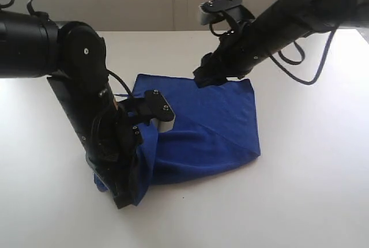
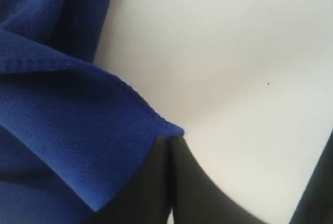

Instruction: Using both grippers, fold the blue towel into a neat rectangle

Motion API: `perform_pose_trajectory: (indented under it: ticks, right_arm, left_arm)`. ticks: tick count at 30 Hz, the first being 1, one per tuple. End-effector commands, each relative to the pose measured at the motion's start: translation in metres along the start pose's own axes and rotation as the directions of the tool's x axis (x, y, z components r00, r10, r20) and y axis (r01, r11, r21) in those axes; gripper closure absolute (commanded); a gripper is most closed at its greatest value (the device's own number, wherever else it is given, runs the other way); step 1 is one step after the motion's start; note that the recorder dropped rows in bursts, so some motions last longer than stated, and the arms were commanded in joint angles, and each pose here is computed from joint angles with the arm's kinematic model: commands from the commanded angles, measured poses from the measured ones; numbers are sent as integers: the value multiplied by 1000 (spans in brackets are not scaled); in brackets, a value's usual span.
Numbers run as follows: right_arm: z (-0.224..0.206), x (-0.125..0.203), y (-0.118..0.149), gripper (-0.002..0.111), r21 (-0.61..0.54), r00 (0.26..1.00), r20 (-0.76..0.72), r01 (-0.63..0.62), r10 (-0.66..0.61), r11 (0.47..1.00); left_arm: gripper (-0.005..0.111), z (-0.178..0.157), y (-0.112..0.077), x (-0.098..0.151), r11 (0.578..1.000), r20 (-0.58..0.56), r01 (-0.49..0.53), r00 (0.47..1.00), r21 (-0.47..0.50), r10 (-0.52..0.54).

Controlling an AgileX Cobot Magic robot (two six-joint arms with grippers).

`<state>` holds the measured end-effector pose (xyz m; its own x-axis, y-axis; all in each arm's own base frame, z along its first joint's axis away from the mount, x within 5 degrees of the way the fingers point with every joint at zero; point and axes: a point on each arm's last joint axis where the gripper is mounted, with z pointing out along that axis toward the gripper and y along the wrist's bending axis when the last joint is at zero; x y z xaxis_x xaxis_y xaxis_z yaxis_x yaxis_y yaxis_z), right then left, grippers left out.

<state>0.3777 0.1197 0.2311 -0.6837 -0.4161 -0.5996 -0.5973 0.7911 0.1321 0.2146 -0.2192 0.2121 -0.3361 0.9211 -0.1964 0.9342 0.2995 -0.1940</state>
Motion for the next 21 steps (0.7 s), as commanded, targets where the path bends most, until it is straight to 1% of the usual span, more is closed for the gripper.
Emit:
perform_pose_trajectory:
  ticks: [1,4,8,11,15,18,21]
  right_arm:
    - [18,-14,14,59,-37,989,24,146,-145,989]
    - [34,-23,18,59,-29,977,40,213,-212,977]
    - [54,-33,21,59,-43,971,48,235,-233,971]
    - [69,-39,20,59,-62,975,55,218,-215,974]
    - [87,-42,18,59,-98,987,75,151,-144,984]
    - [98,-41,17,59,-112,984,74,169,-162,979]
    - [106,-39,20,59,-132,969,85,242,-232,961]
  left_arm:
    - [107,8,-1,4,998,33,53,998,-19,-52]
    - [107,13,0,7,997,42,68,997,-31,-66]
    - [107,14,2,13,998,-8,31,999,-59,-32]
    - [107,14,4,17,996,-55,-5,998,-85,0]
    - [107,13,8,20,991,-103,-52,994,-125,39]
    - [107,12,11,24,982,-153,-113,984,-149,90]
    - [107,11,15,27,966,-205,-193,966,-174,156]
